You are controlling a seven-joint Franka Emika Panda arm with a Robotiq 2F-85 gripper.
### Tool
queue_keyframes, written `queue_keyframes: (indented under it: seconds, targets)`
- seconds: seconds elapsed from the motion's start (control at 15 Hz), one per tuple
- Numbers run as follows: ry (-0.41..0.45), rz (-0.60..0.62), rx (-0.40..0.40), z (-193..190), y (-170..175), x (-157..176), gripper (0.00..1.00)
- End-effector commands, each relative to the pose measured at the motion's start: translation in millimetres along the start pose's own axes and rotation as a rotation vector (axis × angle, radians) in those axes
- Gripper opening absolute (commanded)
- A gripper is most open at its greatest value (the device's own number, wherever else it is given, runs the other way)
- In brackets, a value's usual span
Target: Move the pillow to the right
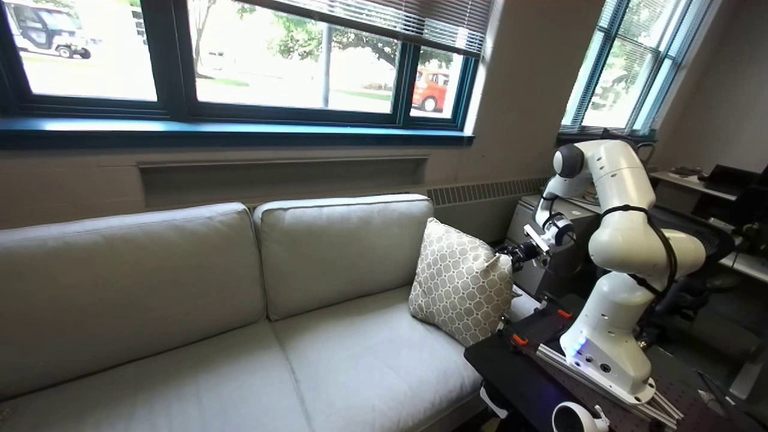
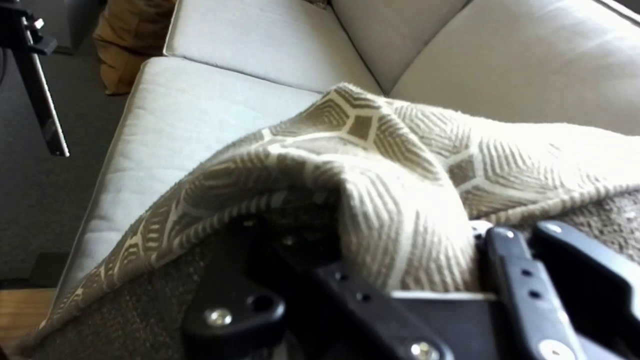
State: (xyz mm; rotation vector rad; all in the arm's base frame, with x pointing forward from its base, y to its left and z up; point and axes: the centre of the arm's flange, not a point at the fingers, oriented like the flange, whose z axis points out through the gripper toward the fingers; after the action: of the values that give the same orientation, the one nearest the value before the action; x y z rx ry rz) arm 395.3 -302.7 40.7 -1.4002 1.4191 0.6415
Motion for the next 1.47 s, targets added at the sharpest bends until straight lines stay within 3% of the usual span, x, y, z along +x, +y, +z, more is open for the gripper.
queue_keyframes:
  seconds: [0.0,0.4,0.53,0.73,1.07,1.4]
  targets:
    - [0.073,-0.004,-0.031,-5.5,6.5,-2.1,0.38]
    - [0.143,-0.018,-0.090,-1.6,-12.2,-26.5,0.82]
    - [0.236,0.029,-0.084,-6.2,-17.3,-46.9,0.97]
    - [0.347,0.048,-0.064,-28.7,-18.3,-86.2,1.00]
    - [0.471,-0.030,-0.066,-44.3,-21.9,-156.5,1.00]
    - [0.586,-0.173,-0.165,-20.5,-46.6,-233.0,1.00]
